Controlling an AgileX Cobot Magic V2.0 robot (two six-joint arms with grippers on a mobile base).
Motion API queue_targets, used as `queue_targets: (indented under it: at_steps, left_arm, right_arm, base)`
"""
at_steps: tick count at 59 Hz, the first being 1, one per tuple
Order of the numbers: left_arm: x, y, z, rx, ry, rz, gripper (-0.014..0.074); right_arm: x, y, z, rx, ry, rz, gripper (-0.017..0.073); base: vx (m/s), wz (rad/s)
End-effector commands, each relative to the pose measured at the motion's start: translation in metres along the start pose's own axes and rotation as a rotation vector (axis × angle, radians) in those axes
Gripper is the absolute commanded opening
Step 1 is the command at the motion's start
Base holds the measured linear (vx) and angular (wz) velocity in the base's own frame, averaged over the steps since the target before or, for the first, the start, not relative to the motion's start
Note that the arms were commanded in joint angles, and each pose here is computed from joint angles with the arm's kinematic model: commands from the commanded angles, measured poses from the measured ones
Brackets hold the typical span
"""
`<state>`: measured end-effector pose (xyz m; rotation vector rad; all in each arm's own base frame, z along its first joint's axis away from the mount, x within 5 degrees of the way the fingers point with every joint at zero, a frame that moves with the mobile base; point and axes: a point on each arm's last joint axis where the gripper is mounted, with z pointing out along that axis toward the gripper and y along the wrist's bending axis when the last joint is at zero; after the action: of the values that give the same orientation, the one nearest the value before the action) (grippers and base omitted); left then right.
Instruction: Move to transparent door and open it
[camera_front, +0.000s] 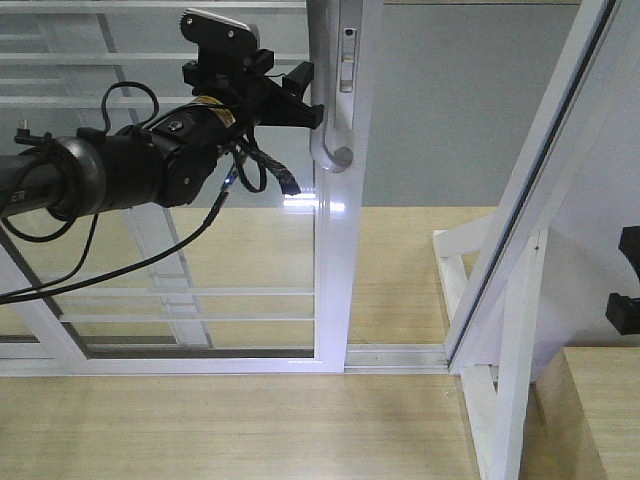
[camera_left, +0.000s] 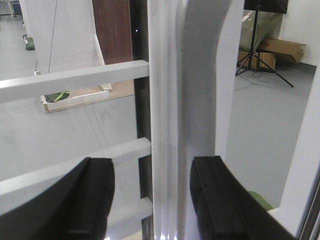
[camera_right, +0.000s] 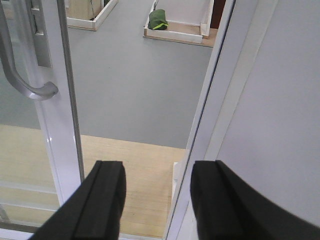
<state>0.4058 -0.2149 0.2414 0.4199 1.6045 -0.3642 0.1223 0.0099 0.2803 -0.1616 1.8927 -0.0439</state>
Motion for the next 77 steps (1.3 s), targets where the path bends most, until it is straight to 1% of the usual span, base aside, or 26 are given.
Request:
queue_targets:
  at_steps: [1, 5, 12, 14, 22, 29, 36, 43, 45, 47, 48, 51, 54, 55, 56, 58, 61, 66, 68, 74, 77]
  left_arm:
    - [-0.045, -0.001, 0.001, 0.001, -0.165, -0.013, 0.0476]
    - [-0.048, -0.001, 0.005, 0.001, -0.179, -0.016, 0.0476]
    - [-0.053, -0.004, 0.011, 0.013, -0.201, -0.065, 0.0476]
    - [-0.055, -0.005, 0.012, 0.015, -0.209, -0.068, 0.0476]
    - [-0.057, -0.011, 0.018, 0.026, -0.212, -0.064, 0.0476]
    - [-0.054, -0.011, 0.026, 0.025, -0.206, -0.063, 0.0475]
    - [-0.05, -0.009, 0.031, 0.018, -0.194, -0.059, 0.0449]
    - [-0.051, -0.009, 0.03, 0.013, -0.189, -0.011, 0.0436]
    - [-0.052, -0.009, 0.03, 0.01, -0.192, -0.017, 0.0436]
    - [-0.054, -0.007, 0.029, 0.007, -0.195, -0.009, 0.0436]
    - [-0.055, -0.006, 0.029, 0.001, -0.196, -0.016, 0.0436]
    - [-0.057, -0.002, 0.027, -0.015, -0.193, -0.045, 0.0436]
    - [-0.058, 0.004, 0.025, -0.046, -0.171, -0.099, 0.0436]
    - [-0.058, 0.006, 0.025, -0.05, -0.16, -0.106, 0.0436]
    - [-0.058, 0.008, 0.024, -0.061, -0.147, -0.127, 0.0436]
    - [-0.058, 0.013, 0.024, -0.075, -0.123, -0.137, 0.0436]
    - [-0.058, 0.018, 0.022, -0.085, -0.082, -0.128, 0.0436]
    - [-0.058, 0.024, 0.02, -0.094, -0.042, -0.084, 0.0436]
    - [-0.059, 0.025, 0.019, -0.094, -0.038, -0.073, 0.0436]
    - [-0.067, 0.029, 0.014, -0.101, -0.046, -0.069, 0.0436]
    - [-0.073, 0.033, 0.011, -0.108, -0.047, -0.07, 0.0436]
  right_arm:
    - [-0.015, 0.0, -0.003, -0.006, -0.09, -0.008, 0.0376]
    - [-0.014, 0.0, -0.002, -0.005, -0.08, -0.008, 0.0376]
    - [-0.013, 0.0, 0.001, -0.005, -0.065, -0.01, 0.0376]
    - [-0.013, 0.0, 0.002, -0.005, -0.059, -0.01, 0.0376]
    - [-0.01, 0.001, 0.009, -0.009, -0.025, -0.013, 0.0376]
    - [-0.008, 0.002, 0.015, -0.013, 0.004, -0.016, 0.0376]
    - [-0.009, 0.002, 0.017, -0.019, -0.004, -0.016, 0.0376]
    - [-0.01, 0.003, 0.017, -0.023, -0.018, -0.016, 0.0376]
    - [-0.01, 0.003, 0.017, -0.023, -0.018, -0.016, 0.0376]
    - [-0.01, 0.003, 0.017, -0.023, -0.018, -0.016, 0.0376]
    - [-0.01, 0.003, 0.017, -0.023, -0.018, -0.016, 0.0376]
    - [-0.01, 0.003, 0.017, -0.023, -0.018, -0.016, 0.0376]
    - [-0.01, 0.003, 0.017, -0.023, -0.018, -0.016, 0.0376]
    - [-0.01, 0.003, 0.017, -0.023, -0.018, -0.016, 0.0376]
    - [-0.01, 0.003, 0.017, -0.023, -0.019, -0.016, 0.0376]
    - [-0.01, 0.003, 0.017, -0.023, -0.019, -0.016, 0.0376]
    - [-0.01, 0.003, 0.017, -0.023, -0.019, -0.016, 0.0376]
    - [-0.01, 0.003, 0.017, -0.023, -0.019, -0.016, 0.0376]
    - [-0.01, 0.003, 0.017, -0.023, -0.019, -0.016, 0.0376]
    - [-0.01, 0.003, 0.017, -0.023, -0.019, -0.016, 0.0376]
    - [-0.01, 0.003, 0.017, -0.023, -0.019, -0.016, 0.0376]
  base:
    - [0.0, 0.0]
    - [0.0, 0.0]
    - [0.0, 0.0]
    - [0.0, 0.0]
    - [0.0, 0.0]
    - [0.0, 0.0]
    - [0.0, 0.0]
    - [0.0, 0.0]
    - [0.0, 0.0]
    - [0.0, 0.0]
    - [0.0, 0.0]
    - [0.0, 0.0]
    - [0.0, 0.0]
    - [0.0, 0.0]
    - [0.0, 0.0]
    - [0.0, 0.0]
    - [0.0, 0.0]
    - [0.0, 0.0]
    - [0.0, 0.0]
    - [0.0, 0.0]
    - [0.0, 0.0]
